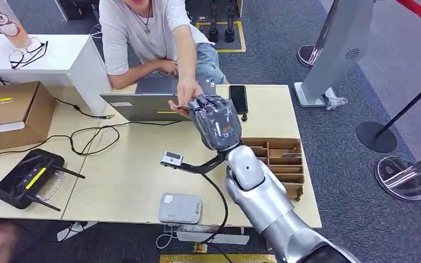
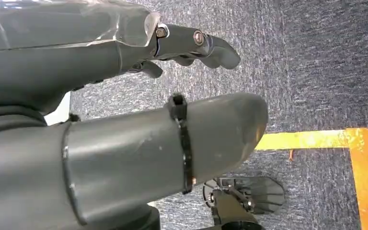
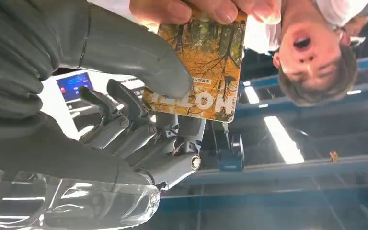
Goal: Pass the card to the sensor for recognition and then transmit it.
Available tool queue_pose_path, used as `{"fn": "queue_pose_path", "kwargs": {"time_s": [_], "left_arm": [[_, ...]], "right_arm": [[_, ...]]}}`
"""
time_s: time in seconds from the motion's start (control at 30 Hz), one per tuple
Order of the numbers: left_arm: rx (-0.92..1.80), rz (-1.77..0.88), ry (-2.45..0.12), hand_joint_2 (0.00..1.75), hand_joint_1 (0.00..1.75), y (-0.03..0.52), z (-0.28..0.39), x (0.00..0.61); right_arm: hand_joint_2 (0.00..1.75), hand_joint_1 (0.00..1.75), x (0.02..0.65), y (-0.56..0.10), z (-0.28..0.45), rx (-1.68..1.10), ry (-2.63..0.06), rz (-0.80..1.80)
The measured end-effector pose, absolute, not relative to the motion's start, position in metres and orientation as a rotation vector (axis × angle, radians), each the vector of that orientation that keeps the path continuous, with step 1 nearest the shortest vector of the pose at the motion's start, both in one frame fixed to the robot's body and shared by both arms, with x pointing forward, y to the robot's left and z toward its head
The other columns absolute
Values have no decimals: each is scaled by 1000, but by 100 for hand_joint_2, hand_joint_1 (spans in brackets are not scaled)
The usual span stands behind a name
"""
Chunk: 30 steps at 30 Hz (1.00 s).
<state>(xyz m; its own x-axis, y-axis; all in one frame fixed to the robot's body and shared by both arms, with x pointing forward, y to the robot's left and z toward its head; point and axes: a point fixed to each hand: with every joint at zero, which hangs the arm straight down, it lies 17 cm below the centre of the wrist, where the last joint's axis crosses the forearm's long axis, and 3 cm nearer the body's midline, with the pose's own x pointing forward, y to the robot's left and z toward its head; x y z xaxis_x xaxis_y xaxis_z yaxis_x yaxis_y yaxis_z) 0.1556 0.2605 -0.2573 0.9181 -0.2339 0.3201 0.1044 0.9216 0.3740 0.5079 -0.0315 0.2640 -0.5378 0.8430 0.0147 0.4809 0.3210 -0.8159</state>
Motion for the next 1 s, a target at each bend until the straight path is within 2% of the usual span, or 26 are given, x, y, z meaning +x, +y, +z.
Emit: {"fn": "queue_pose_path", "kwargs": {"time_s": [1.0], "left_arm": [[361, -177, -352, 0, 0, 261, -260, 146]], "right_arm": [[175, 0, 512, -28, 250, -1131, -2101, 1135]]}}
